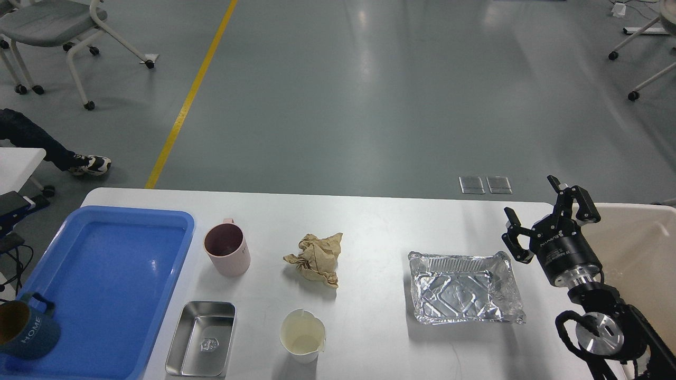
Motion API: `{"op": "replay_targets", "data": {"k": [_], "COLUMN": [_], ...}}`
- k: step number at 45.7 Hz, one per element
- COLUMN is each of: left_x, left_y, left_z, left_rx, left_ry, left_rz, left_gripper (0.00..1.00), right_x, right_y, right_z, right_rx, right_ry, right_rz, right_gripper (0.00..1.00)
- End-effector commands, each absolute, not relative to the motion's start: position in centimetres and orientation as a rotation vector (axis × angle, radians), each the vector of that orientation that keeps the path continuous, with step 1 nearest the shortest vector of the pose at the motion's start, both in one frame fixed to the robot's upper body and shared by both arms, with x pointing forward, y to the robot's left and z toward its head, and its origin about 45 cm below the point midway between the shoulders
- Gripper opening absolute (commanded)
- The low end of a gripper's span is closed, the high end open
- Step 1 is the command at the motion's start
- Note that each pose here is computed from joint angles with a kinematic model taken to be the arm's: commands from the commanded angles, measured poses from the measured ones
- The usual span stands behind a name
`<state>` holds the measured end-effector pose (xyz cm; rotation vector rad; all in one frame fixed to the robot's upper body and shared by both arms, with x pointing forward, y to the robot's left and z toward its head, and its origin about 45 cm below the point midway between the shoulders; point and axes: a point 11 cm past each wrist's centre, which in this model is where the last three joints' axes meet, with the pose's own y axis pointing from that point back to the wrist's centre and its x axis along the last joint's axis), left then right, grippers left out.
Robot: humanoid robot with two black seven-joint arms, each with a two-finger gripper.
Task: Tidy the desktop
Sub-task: 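Reach the left gripper toward the pink mug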
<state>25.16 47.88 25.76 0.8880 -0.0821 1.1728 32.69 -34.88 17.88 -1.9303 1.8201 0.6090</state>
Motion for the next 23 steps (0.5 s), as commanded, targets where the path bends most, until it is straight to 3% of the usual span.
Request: {"op": "replay_targets", "data": {"k": [1, 23], "left_x": [25.1, 26.9], "left_y": [47.5, 44.2], "left_z": [26.2, 28.9], "left_rx": [0.903, 0.883], "left_ry": [-0.124, -0.308], "left_rz": [1.169, 1.062], "left_gripper": [0.96, 0.96], "right_x": [32.6, 32.7], "right_y": [-34.9, -34.9], "right_z": [17.8, 17.8], "right_rx": [-1.931, -1.931], "right_ry": [1.822, 1.823], "right_rz": [0.613, 0.612], "right_gripper": [1.0, 1.0]}}
